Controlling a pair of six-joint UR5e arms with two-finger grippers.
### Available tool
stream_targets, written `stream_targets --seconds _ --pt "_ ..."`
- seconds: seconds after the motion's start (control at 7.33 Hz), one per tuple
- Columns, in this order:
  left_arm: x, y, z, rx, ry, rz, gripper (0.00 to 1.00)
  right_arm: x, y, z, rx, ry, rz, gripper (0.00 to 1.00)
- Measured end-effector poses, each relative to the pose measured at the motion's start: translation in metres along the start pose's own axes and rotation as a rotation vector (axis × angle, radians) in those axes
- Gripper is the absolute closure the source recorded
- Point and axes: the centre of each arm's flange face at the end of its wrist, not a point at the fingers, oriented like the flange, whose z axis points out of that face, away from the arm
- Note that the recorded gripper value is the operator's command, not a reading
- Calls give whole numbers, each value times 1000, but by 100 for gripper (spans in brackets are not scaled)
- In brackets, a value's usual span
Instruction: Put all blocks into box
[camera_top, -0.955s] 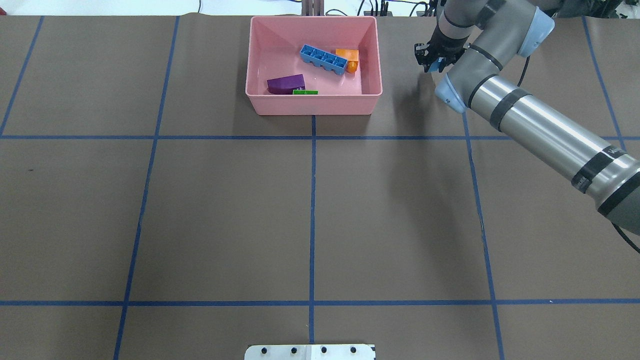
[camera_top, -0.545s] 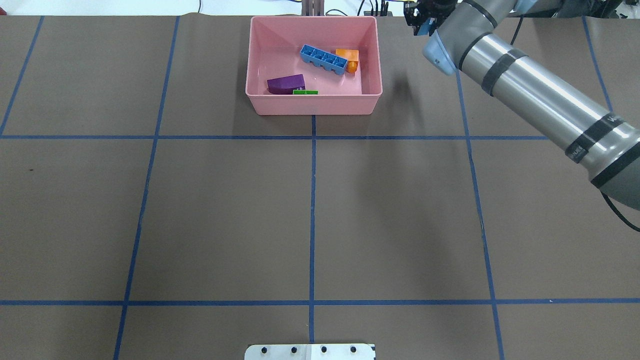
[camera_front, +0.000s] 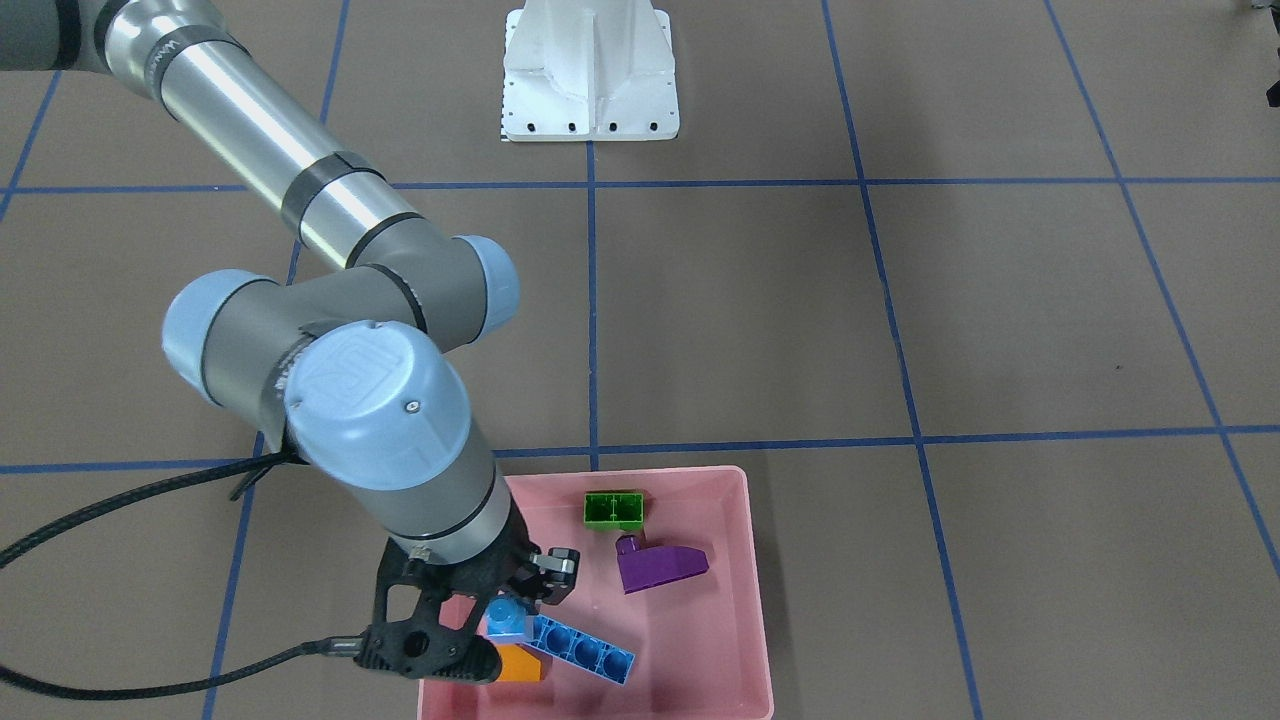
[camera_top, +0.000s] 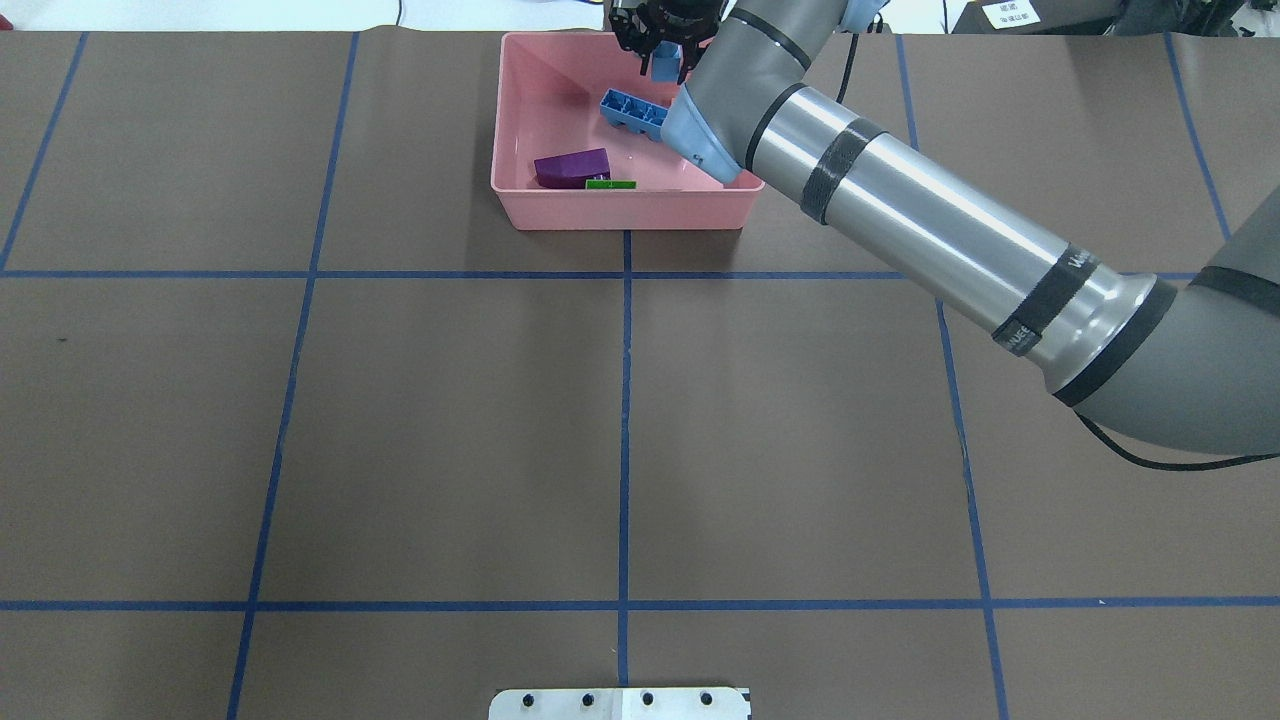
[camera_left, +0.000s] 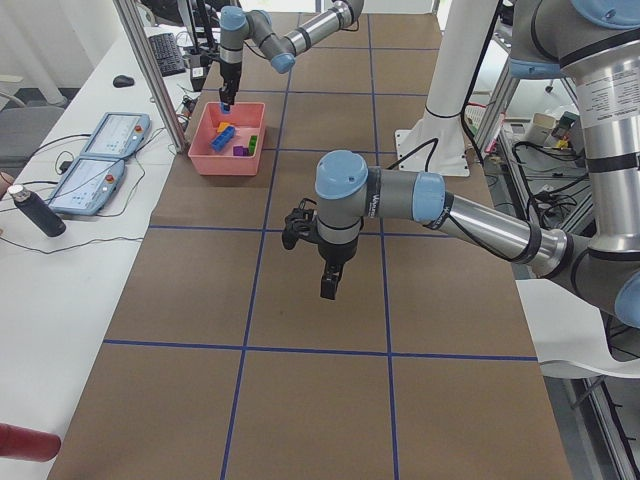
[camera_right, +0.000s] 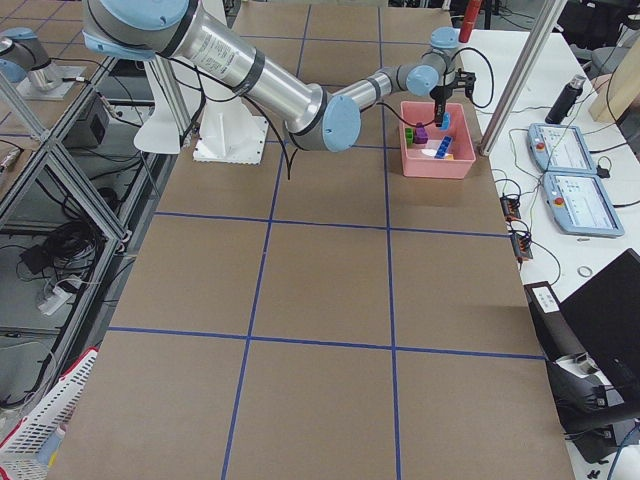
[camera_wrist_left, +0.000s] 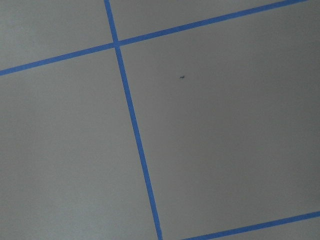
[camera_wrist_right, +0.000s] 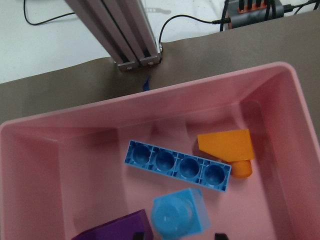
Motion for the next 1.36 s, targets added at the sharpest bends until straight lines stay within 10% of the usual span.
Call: stream_targets --seconds 0.55,1.36 --pt "1 -4 -1 6 -1 7 0 103 89 -89 -83 -17 20 0" --pt "0 -18 -4 25 -13 31 0 518 106 -219 -133 34 -109 0"
